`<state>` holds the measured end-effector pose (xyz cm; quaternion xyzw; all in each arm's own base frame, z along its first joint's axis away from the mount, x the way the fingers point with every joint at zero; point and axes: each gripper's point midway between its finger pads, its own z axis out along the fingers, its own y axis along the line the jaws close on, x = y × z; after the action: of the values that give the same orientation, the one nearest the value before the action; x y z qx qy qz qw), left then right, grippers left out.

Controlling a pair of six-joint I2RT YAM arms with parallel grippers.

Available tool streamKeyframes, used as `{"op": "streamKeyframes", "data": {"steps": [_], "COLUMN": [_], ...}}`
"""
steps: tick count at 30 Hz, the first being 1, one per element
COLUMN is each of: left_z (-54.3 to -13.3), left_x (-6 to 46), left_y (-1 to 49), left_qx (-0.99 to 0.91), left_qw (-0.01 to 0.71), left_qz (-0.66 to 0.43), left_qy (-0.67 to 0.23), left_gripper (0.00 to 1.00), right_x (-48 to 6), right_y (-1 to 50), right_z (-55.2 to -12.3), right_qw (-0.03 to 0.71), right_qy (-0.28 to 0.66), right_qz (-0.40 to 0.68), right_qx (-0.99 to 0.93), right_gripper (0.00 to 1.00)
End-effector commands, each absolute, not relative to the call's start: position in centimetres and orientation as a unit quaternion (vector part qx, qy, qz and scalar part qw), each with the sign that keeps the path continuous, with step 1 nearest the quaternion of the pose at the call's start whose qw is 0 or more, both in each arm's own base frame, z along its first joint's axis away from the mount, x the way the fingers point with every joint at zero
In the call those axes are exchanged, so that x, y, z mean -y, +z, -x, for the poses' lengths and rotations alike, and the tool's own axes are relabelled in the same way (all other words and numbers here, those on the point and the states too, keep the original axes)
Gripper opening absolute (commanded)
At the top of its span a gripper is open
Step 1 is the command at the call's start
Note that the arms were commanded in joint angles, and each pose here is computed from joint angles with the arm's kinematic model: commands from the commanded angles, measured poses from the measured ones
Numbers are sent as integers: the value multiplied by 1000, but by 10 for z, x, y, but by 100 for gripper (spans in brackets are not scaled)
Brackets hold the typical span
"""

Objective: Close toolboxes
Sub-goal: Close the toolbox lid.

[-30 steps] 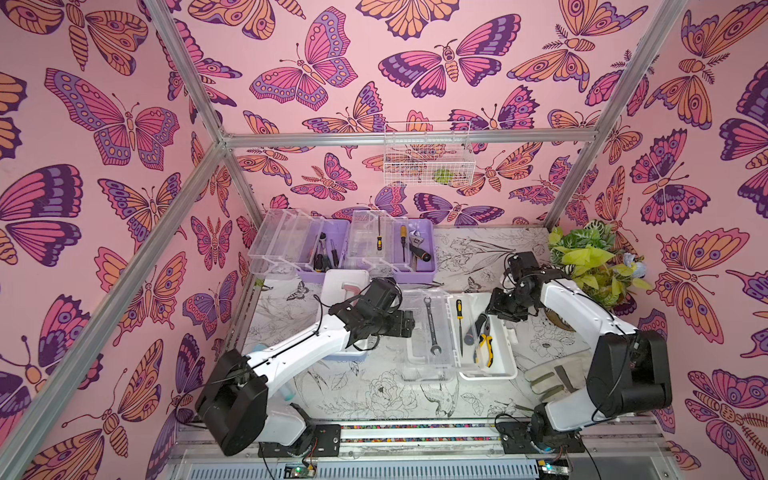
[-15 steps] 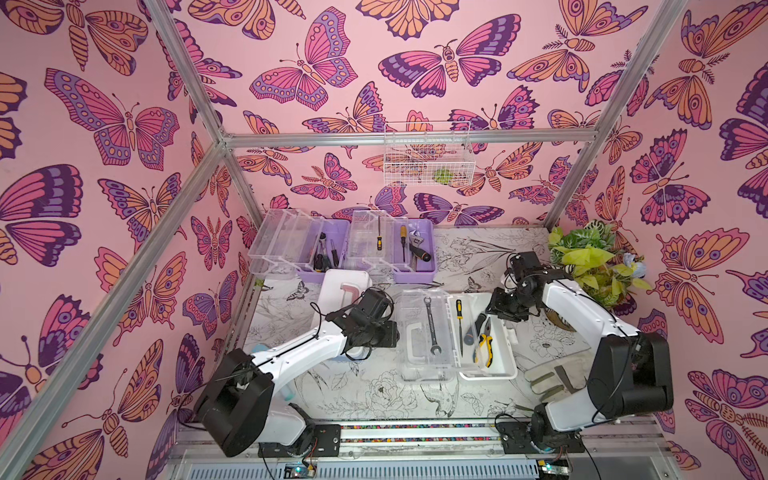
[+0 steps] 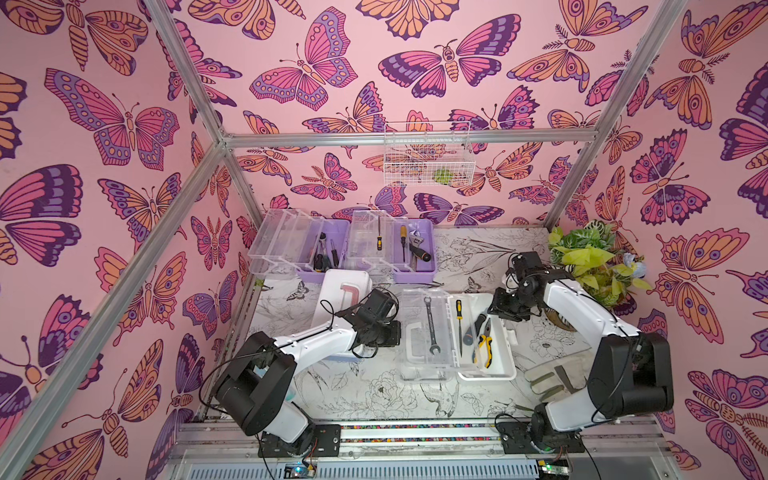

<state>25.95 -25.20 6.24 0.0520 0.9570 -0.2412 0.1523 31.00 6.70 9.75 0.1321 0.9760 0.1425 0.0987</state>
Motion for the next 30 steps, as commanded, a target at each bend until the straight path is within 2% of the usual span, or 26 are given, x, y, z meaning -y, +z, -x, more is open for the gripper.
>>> {"op": "streamKeyframes", "data": {"steps": [1,3,9,12,21,30], "left_z": [-258,-259,-263,-265,-273,-279], "left_x": [247,246,242,238,234,230], "left_y": [70,77,103,115,145,171], "left_qx": [-959,-958,-954,-952,-942,-930], "left_qw": [157,160,186,201,246,286], "left_qz": [-76,-82,-86,-83,-75,-71], "left_qy": [-225,-222,-218,-214,-217,-218], "left_gripper": [4,0,0,0,0,0], "right_x": [-53,-51,-55,-58,-52,-93], "right_y": [113,116,106,102,111,81], "right_z": [-313,-314,-304,-294,-272,-261], "right_qw": [122,128,111,95,91,52], "right_qy": [112,107,117,124,97,135], "right_qz": [-126,-122,-117,-118,-126,-92], "right_qx": [-978,-978,-980,-981,-983,-985], "right_gripper": [38,38,36,32,33,31]}}
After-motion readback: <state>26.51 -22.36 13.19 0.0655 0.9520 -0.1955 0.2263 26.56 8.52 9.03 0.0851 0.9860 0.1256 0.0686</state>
